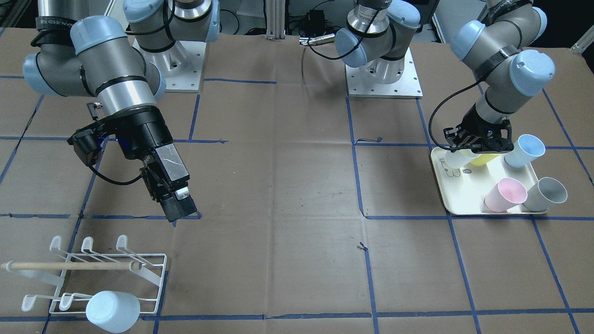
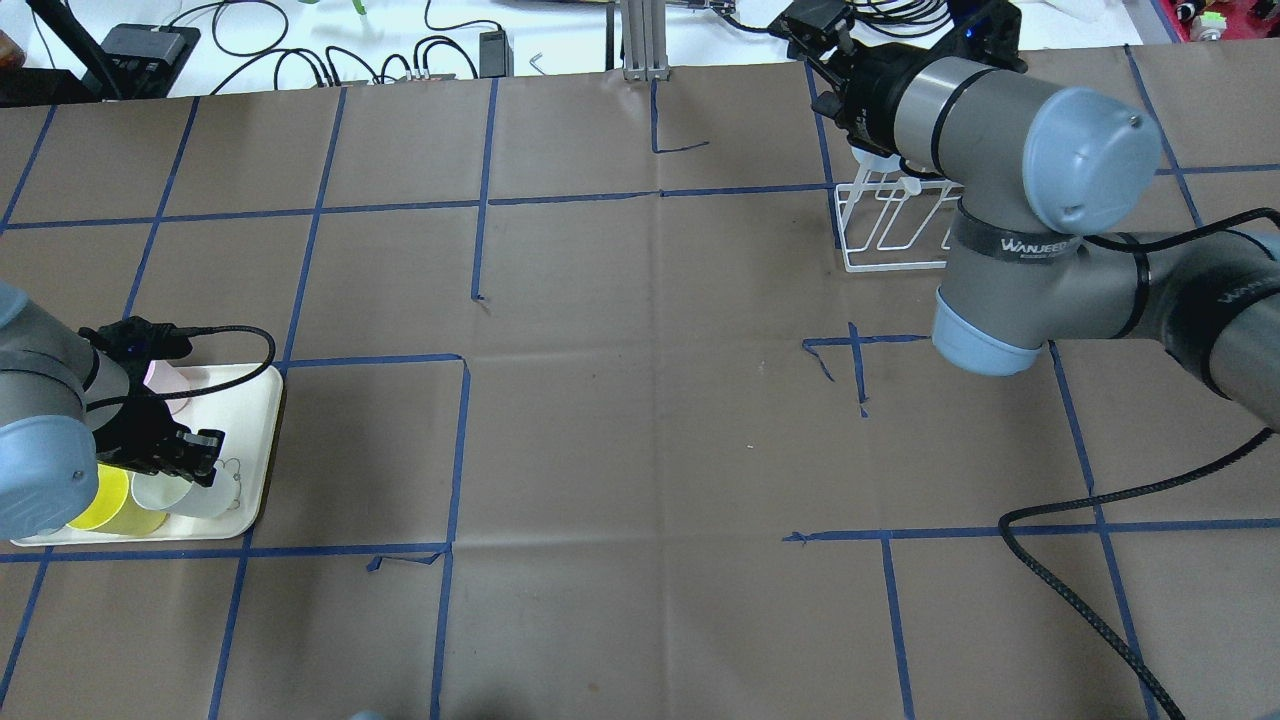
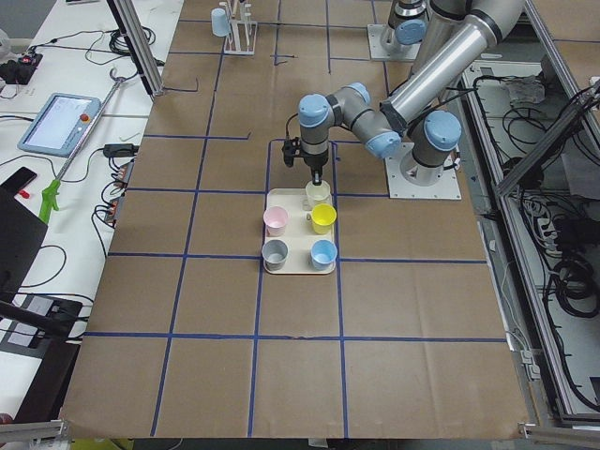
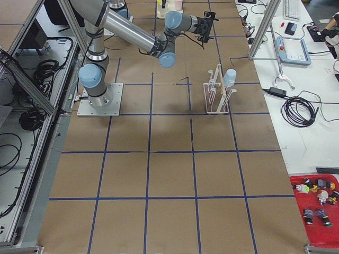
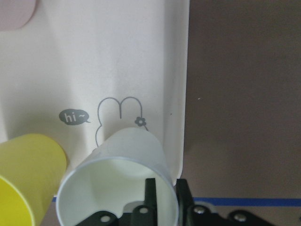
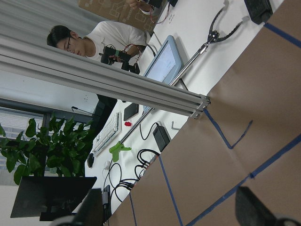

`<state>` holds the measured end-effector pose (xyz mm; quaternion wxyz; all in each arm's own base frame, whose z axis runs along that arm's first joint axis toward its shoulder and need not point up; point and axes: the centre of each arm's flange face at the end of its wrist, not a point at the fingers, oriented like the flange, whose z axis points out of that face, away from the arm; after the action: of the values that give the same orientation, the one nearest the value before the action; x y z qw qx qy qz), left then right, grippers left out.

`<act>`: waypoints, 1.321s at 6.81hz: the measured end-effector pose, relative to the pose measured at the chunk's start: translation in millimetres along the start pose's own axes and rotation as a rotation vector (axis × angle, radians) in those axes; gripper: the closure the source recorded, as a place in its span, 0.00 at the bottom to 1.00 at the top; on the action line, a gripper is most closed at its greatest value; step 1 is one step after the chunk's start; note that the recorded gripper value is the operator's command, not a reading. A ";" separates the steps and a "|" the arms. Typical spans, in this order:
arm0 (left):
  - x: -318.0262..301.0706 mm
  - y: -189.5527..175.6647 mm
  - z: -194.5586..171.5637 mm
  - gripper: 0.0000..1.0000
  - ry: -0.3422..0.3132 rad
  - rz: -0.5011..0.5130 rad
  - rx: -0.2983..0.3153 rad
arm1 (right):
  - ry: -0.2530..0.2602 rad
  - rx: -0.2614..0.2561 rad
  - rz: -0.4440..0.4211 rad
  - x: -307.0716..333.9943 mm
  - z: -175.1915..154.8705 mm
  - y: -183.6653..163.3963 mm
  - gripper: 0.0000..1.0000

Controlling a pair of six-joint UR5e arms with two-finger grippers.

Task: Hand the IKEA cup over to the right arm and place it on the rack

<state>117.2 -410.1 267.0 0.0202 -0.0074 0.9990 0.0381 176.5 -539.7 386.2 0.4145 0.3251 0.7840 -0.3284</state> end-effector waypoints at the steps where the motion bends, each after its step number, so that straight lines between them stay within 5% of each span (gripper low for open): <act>1: -4.9 -11.9 -32.1 1.00 0.004 0.004 0.012 | -0.009 -0.015 0.063 2.2 0.8 13.8 0.00; 4: -10.7 -53.7 -184.6 1.00 0.046 0.043 0.000 | -0.036 -0.035 0.246 5.5 2.1 37.7 0.00; 6: -5.0 -90.5 -223.2 1.00 0.131 0.082 0.052 | -0.032 -0.040 0.271 8.0 4.9 39.7 0.00; 9: 38.4 -148.5 -233.2 1.00 0.471 0.176 0.413 | -0.029 -0.039 0.273 8.1 5.9 39.3 0.00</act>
<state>71.9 -576.6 486.5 -0.2141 0.0744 0.9597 -0.1663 206.2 -519.9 366.9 0.4727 0.4157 0.7328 -0.2584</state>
